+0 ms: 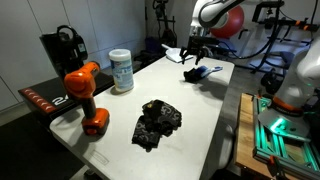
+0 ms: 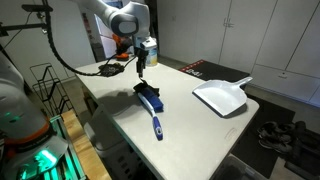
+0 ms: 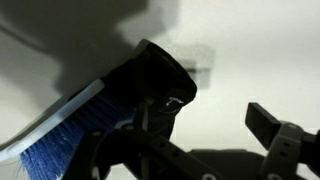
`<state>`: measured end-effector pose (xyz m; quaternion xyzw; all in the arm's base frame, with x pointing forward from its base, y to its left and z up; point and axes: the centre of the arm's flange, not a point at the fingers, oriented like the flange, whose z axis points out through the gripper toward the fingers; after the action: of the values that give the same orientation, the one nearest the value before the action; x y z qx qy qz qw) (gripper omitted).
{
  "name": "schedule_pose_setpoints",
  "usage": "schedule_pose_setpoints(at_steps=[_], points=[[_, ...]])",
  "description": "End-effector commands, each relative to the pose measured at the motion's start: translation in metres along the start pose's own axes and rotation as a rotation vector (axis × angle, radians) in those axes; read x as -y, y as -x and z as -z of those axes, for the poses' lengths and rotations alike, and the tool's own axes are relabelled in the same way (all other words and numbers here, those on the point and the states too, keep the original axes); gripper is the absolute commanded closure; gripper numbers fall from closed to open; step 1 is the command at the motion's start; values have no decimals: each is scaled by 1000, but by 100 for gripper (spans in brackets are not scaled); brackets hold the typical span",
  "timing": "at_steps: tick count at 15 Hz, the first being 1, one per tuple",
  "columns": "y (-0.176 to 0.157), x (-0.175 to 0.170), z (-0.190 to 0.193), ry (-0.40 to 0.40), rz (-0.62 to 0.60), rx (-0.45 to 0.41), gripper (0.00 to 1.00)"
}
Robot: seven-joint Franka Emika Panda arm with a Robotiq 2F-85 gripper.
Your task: Put the cleaning brush on the glove to the right
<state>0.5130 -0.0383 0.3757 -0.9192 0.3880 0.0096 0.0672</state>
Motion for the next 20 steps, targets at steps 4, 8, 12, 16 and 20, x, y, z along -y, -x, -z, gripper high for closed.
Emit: schedule_pose_setpoints(at_steps=[4,8,12,16,20], points=[[26,-19,17,75,-48,-15,0],[68,-37,34,161,-52,-4,0],[102,-63,52,285,46,-99,0],[124,-81,66,317,139,-244,0],[140,-91,79,219,144,-292,0]])
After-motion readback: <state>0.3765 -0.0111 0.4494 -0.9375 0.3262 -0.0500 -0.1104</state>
